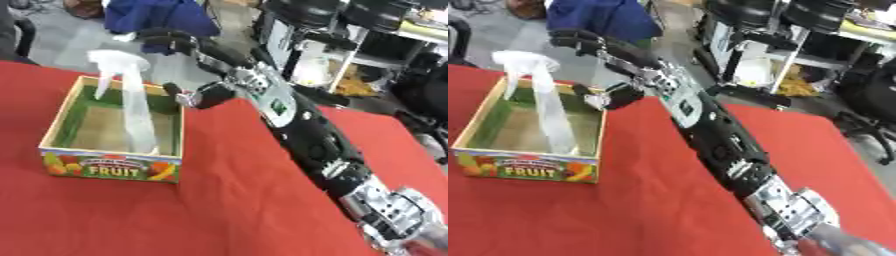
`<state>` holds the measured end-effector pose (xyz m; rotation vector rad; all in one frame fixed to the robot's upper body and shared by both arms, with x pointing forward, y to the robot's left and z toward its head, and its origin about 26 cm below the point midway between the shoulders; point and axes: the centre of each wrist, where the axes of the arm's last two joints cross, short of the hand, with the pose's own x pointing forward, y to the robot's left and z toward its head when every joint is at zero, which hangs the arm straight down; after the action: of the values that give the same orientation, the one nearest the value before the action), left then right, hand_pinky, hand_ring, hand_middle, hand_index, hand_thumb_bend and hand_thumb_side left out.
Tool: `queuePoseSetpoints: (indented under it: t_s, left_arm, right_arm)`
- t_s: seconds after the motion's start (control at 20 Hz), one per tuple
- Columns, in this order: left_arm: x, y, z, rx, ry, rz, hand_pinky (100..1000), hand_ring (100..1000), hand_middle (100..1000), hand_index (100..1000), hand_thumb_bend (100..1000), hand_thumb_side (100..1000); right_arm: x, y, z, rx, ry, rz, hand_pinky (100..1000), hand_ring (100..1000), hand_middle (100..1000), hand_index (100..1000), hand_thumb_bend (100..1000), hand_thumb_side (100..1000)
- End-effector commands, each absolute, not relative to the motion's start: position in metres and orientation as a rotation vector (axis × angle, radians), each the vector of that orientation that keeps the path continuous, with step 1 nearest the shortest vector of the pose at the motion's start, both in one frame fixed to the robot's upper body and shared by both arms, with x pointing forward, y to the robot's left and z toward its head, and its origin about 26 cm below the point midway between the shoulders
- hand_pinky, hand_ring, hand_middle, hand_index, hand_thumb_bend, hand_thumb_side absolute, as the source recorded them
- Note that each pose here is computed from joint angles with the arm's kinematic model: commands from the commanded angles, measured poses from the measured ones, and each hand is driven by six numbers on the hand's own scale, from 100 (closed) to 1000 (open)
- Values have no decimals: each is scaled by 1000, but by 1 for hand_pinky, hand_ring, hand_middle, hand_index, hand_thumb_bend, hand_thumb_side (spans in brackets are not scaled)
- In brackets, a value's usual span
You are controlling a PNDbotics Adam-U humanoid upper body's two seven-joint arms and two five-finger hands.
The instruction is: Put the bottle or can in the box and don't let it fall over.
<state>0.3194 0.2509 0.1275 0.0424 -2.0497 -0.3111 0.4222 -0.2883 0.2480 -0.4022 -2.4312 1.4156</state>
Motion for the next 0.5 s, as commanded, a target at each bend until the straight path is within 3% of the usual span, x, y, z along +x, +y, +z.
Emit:
queuePoseSetpoints:
  t_s: [0.05, 0.5]
  left_arm:
    - [317, 262, 128, 112, -2054, -291, 771, 757, 599, 759, 140, 780]
    - [309, 281, 113, 233, -2011, -209, 772, 756, 598, 758, 134, 786]
  right_arm:
    - [394, -297, 269, -312, -2568, 1261, 729, 962, 1000, 917, 100, 445]
    - [307, -288, 226, 157, -2586, 775, 718, 978, 1000, 884, 100, 470]
